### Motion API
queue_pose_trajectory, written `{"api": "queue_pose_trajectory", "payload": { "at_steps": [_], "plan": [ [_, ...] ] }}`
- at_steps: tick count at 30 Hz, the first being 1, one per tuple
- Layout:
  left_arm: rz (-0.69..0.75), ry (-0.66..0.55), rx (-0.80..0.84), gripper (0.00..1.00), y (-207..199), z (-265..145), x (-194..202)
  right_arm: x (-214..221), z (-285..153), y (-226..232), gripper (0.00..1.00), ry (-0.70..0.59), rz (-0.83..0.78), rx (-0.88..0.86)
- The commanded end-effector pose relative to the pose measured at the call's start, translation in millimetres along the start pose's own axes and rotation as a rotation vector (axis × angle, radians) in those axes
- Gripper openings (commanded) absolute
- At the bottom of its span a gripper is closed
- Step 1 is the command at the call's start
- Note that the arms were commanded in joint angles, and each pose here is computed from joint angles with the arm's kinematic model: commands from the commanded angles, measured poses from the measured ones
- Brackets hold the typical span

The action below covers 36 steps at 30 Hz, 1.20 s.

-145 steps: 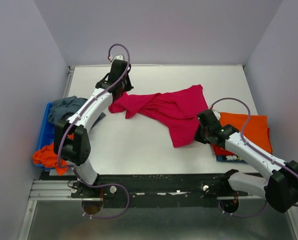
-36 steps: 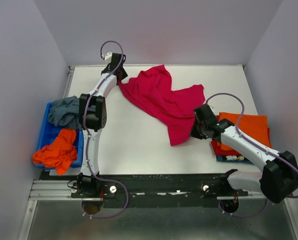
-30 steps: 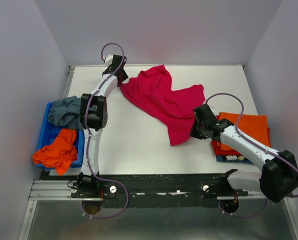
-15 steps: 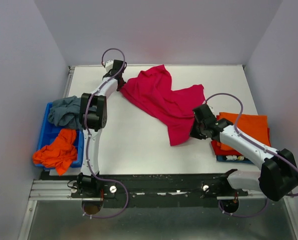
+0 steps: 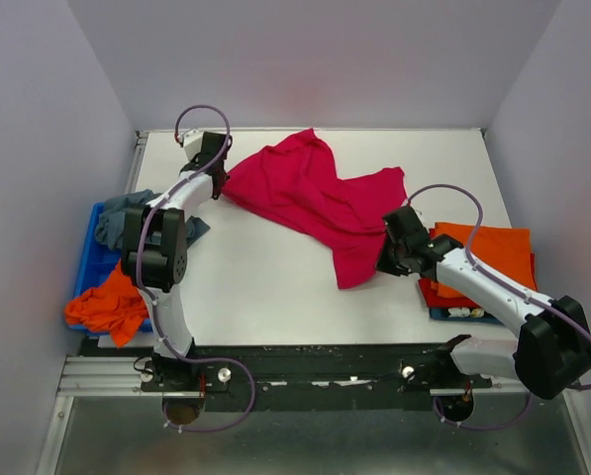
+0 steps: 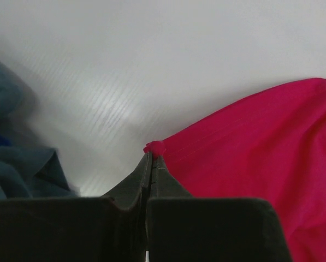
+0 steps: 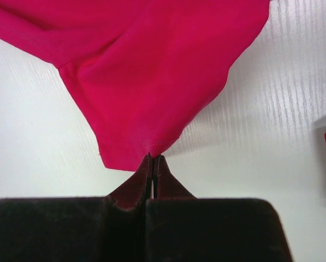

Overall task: Fold and stack the t-shirts
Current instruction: Flatten out the tshirt

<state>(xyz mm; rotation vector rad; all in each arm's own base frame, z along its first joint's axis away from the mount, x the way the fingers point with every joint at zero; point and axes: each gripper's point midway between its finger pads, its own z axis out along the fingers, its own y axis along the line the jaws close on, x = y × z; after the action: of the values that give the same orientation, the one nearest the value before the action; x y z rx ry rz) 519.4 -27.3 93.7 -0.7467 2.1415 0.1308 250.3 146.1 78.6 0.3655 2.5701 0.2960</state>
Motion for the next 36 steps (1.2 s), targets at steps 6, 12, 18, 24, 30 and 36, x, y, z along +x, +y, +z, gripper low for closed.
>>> {"api": "queue_pose_trajectory", "payload": {
  "at_steps": [6, 12, 18, 24, 30, 36],
  "plan": [
    [-0.155, -0.061, -0.022, 0.0, 48, -29, -7, 23, -11, 52, 0.01, 0.115, 0.035, -0.295],
    [-0.196, -0.082, 0.031, 0.0, 52, -42, -1, 51, -6, 81, 0.01, 0.227, -0.031, -0.248],
    [-0.197, -0.166, 0.069, 0.0, 59, -54, -12, 25, -17, 15, 0.02, 0.031, -0.019, 0.048],
    [-0.211, -0.229, -0.002, 0.0, 73, -57, -30, 29, -24, 14, 0.21, 0.028, -0.053, 0.001],
    [-0.2, -0.233, 0.005, 0.0, 70, -55, -36, 38, -12, 11, 0.68, 0.063, -0.06, 0.016],
    [-0.191, -0.191, -0.012, 0.0, 74, -48, -23, 33, -12, -9, 0.7, 0.02, -0.028, 0.117]
  ]
}}
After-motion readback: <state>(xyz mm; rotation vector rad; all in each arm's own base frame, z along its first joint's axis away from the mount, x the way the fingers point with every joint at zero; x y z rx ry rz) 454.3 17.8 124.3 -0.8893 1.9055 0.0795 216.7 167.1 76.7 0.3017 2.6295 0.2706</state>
